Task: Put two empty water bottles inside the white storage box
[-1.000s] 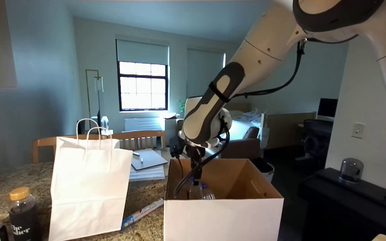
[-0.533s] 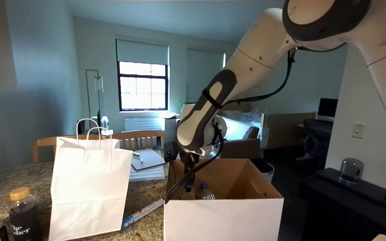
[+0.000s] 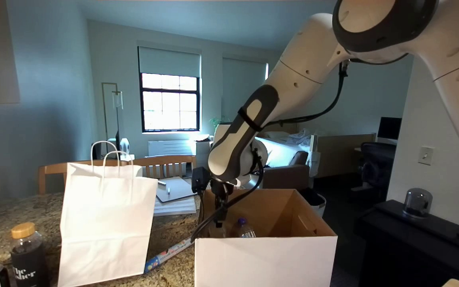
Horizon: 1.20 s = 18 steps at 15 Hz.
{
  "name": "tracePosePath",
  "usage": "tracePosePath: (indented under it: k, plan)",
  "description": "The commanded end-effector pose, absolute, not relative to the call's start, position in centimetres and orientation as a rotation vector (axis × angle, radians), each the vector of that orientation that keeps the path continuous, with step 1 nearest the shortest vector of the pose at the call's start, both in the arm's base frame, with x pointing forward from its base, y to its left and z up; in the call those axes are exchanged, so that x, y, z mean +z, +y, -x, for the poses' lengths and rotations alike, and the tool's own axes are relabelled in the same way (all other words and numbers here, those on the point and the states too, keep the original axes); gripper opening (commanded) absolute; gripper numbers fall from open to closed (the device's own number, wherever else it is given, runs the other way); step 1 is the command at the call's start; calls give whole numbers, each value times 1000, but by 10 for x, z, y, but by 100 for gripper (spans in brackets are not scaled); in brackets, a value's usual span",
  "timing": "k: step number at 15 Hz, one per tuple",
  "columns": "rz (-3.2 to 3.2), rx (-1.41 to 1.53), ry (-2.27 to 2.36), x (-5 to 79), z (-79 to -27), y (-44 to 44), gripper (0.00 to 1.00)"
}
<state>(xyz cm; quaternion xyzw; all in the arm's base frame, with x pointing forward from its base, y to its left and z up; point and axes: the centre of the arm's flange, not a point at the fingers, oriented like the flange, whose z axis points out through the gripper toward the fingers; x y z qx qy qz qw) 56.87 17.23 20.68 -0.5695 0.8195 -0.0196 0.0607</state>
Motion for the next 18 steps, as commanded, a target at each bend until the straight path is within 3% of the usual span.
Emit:
tracePosePath:
  k: [1,5,18]
  plan:
    - [1721,-35,2462,193,-567,168,73]
    - [1717,-19,2479,186,-563,167,99]
    - [1614,-103,2307,286,-560,138,100]
